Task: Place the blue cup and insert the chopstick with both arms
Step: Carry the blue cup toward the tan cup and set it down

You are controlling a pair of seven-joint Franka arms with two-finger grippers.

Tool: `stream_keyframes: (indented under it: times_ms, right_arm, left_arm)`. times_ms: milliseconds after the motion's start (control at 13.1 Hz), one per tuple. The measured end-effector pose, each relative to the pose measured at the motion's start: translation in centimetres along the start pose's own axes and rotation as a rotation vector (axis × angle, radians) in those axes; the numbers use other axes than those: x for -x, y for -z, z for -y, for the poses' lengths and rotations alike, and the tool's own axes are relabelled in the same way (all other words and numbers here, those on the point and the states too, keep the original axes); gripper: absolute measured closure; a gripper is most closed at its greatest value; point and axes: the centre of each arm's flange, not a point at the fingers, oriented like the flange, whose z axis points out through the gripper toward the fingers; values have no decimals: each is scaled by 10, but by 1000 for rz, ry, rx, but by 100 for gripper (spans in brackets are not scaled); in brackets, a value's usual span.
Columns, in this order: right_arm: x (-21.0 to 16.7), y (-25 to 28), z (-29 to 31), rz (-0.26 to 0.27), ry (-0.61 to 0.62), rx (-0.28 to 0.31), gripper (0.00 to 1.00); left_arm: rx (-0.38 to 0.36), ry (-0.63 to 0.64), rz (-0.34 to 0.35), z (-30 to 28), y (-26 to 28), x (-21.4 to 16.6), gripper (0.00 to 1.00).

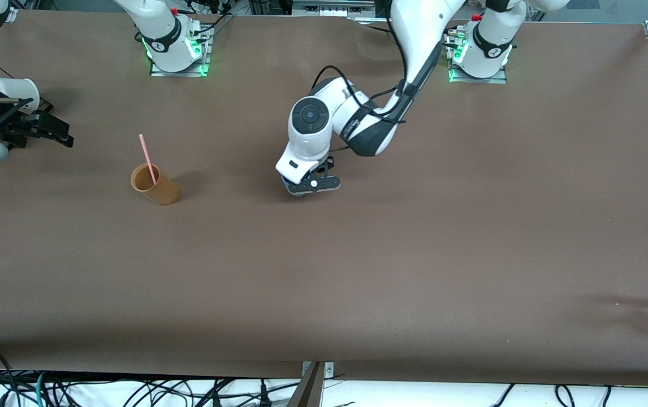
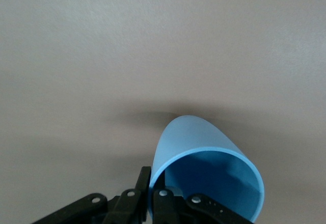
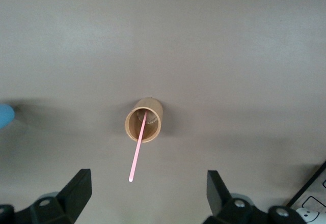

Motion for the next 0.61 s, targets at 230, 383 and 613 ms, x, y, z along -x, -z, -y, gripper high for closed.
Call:
stream_keyframes:
  times_ms: [230,383,613]
  right_arm:
    - [0,0,0,0,0,0,0]
    - [0,0,0,0,0,0,0]
    - [0,0,0,2,0,0,0]
  left_arm:
    - [7,9,-9,-6,-10,0,94]
    - [8,12,-14,-5,-9,-3,92]
    - [26,16,-30,-5,5,-13,61]
